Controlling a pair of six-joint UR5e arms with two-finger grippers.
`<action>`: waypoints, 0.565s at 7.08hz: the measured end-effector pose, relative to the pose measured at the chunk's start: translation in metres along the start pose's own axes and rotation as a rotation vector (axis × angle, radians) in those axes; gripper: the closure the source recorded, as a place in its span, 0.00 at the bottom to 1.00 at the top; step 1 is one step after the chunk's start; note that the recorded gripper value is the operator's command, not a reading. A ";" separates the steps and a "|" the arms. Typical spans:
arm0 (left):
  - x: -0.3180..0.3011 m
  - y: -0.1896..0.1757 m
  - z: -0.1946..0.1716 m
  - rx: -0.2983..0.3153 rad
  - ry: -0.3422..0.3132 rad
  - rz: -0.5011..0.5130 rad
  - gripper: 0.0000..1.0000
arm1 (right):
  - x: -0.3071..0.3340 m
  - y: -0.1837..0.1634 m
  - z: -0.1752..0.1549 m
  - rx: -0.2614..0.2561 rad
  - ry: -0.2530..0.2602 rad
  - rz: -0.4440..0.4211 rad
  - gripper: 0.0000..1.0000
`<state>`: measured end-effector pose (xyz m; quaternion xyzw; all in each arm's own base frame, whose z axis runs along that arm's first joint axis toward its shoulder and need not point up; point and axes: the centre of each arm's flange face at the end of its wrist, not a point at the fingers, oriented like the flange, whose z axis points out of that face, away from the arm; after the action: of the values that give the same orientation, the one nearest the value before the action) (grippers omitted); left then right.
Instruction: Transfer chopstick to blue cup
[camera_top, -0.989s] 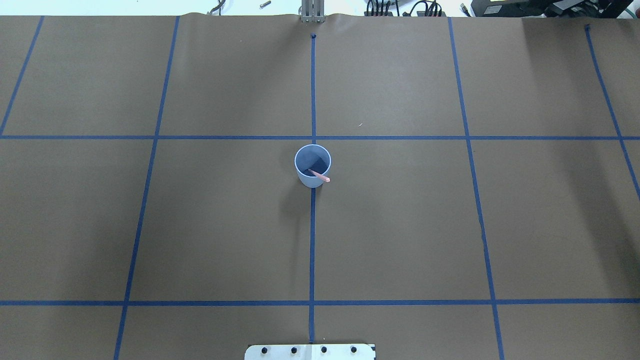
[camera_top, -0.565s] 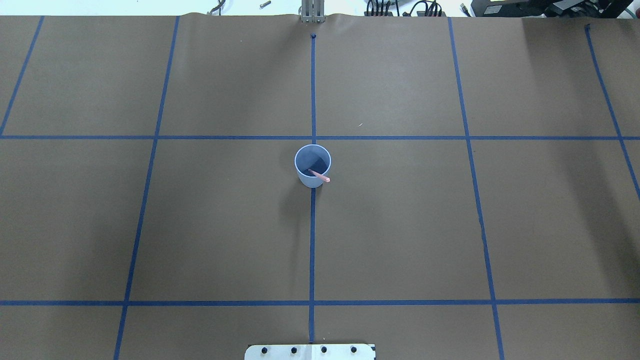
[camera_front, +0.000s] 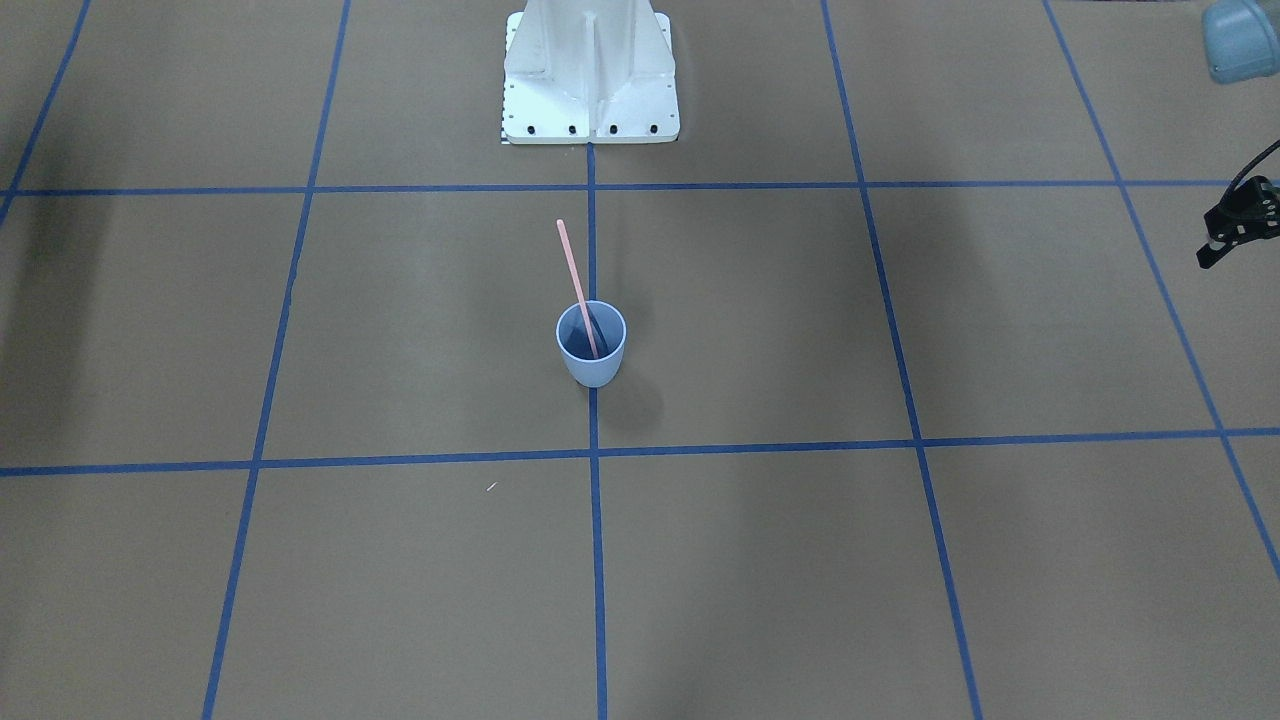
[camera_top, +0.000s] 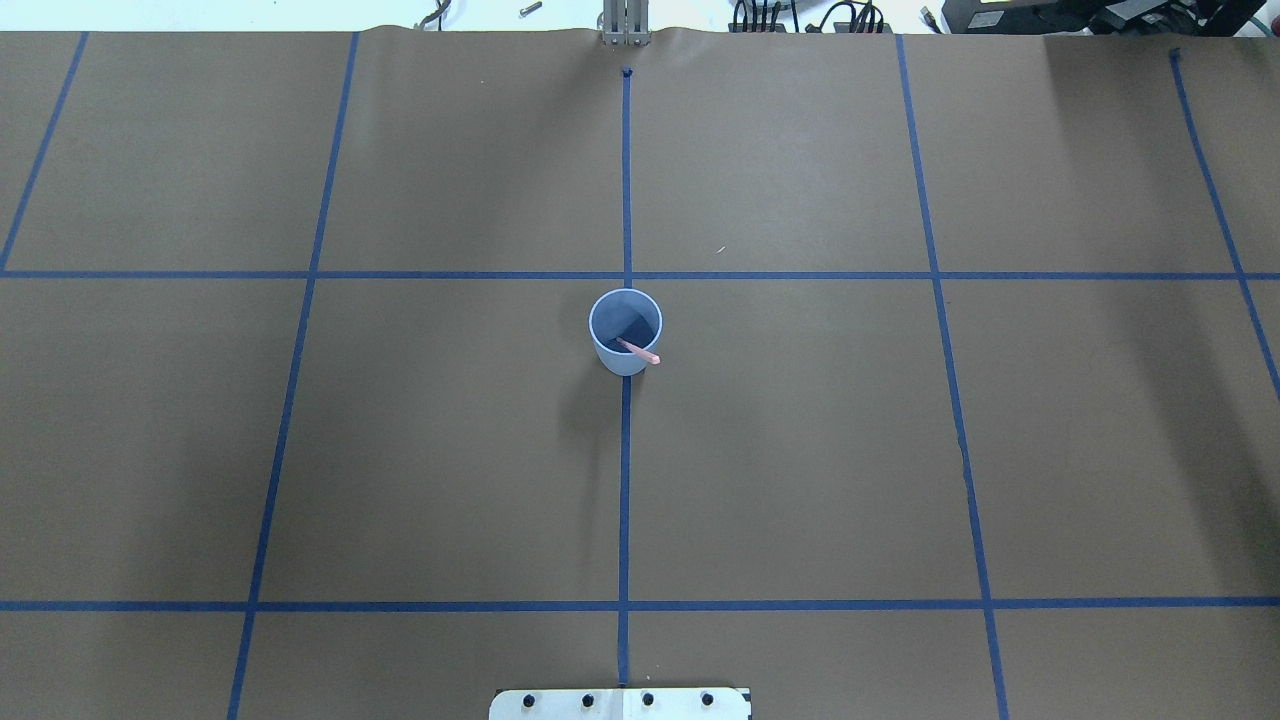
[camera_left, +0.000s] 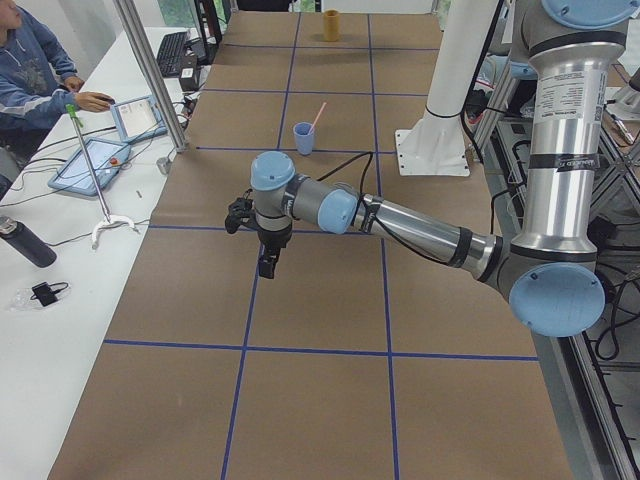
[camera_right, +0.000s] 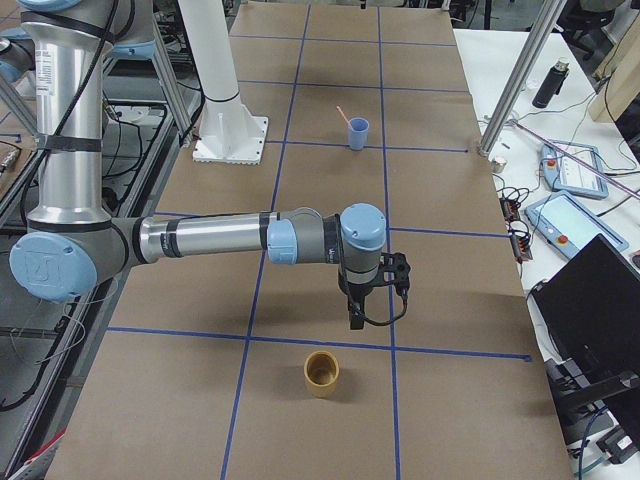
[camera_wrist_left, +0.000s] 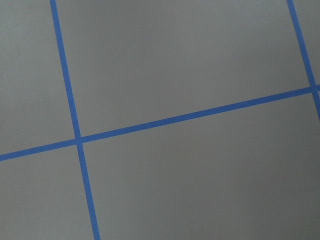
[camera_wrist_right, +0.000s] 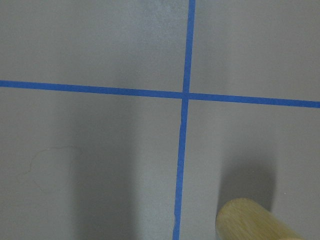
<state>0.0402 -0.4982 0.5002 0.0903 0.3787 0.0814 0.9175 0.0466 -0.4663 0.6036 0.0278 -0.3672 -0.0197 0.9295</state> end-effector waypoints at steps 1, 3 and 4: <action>0.001 -0.002 -0.001 0.002 0.001 0.004 0.02 | 0.000 0.000 0.000 0.000 0.000 0.000 0.00; 0.001 -0.004 0.000 0.008 0.002 0.015 0.02 | 0.000 0.001 0.000 0.000 0.000 -0.001 0.00; -0.002 -0.005 0.005 0.016 0.002 0.022 0.02 | 0.000 0.001 0.000 0.000 0.000 -0.002 0.00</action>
<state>0.0422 -0.5043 0.5038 0.1015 0.3794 0.0884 0.9154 0.0467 -0.4657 0.6038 0.0280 -0.3671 -0.0205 0.9295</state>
